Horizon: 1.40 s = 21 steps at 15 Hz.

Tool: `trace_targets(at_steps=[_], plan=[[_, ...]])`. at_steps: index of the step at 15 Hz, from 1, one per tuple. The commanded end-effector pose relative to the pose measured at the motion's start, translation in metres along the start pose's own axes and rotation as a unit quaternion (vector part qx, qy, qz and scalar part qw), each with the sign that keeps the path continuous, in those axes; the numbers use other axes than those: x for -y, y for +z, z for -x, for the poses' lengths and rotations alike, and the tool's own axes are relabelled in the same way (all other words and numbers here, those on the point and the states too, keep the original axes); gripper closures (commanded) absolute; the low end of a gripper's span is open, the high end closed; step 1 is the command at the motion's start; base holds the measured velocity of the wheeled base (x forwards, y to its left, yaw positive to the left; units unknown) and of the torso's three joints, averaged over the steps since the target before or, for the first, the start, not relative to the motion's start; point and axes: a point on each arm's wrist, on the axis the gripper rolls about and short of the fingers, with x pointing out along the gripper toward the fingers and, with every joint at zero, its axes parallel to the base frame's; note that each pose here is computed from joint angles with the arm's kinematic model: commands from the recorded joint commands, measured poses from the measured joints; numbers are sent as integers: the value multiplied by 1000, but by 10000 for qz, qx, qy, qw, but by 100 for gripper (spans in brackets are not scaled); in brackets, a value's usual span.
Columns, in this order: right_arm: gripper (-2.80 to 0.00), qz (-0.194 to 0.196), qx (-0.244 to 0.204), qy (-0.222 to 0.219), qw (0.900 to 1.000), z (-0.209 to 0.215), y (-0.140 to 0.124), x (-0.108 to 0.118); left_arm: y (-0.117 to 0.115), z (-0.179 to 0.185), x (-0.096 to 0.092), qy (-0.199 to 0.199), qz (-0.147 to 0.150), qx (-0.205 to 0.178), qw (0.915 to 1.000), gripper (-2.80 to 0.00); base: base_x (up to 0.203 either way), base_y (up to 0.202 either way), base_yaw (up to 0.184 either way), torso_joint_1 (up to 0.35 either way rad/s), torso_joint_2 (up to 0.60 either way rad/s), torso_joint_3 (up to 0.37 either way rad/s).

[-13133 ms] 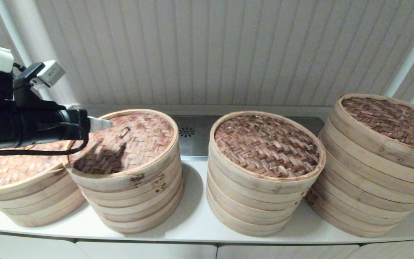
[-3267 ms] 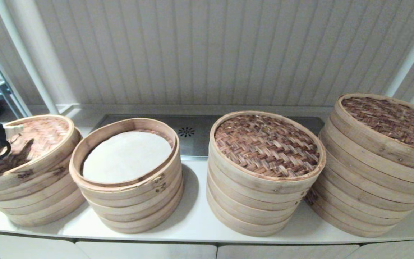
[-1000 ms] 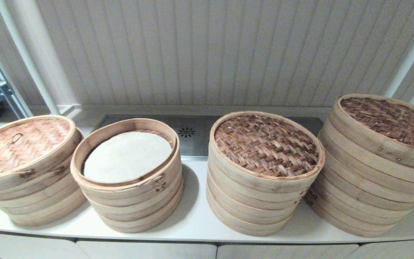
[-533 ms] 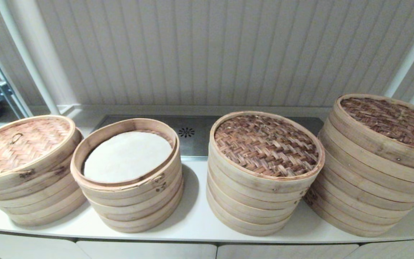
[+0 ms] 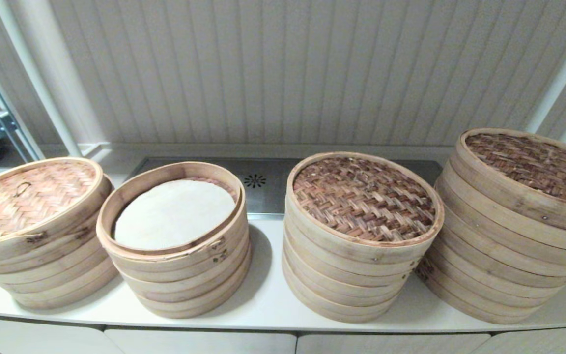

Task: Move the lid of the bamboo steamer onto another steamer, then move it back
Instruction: Pick up the steamer

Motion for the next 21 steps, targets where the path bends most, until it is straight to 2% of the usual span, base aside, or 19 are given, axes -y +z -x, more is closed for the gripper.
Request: trace_targets(at_steps=[1, 4, 6, 8, 11, 15, 17, 19, 21], plan=[[0, -1, 22, 7, 10000, 0, 0, 0, -3, 7, 1, 23, -27, 316, 9995, 0, 0, 0, 0, 0, 0, 0], [0, 19, 49, 10, 10000, 1, 1, 0, -14, 13, 2, 349, -31, 662, 9972, 0, 0, 0, 0, 0, 0, 0], [0, 21, 384, 27, 9993, 7, 20, 0, -15, 13, 1, 448, 160, 850, 9952, 0, 0, 0, 0, 0, 0, 0], [0, 40, 617, 136, 9980, 16, 47, 1, -15, 12, 1, 474, 240, 870, 9948, 0, 0, 0, 0, 0, 0, 0], [0, 29, 751, 213, 9969, 24, 111, 2, -15, 11, 1, 465, 205, 964, 9940, 0, 0, 0, 0, 0, 0, 0], [0, -55, 918, 49, 9957, 3, 222, 5, -15, 11, 1, 469, 243, 976, 9938, 0, 0, 0, 0, 0, 0, 0], [0, -126, 655, -121, 9977, -21, 271, 8, -15, 11, 1, 477, 243, 980, 9937, 0, 0, 0, 0, 0, 0, 0], [0, -340, 20, -277, 9990, -61, 303, 10, -14, 11, 1, 475, 250, 988, 9937, 0, 0, 0, 0, 0, 0, 0], [0, -524, -833, -595, 9934, -103, 311, 16, -14, 11, 1, 469, 257, 989, 9937, 0, 0, 0, 0, 0, 0, 0]])
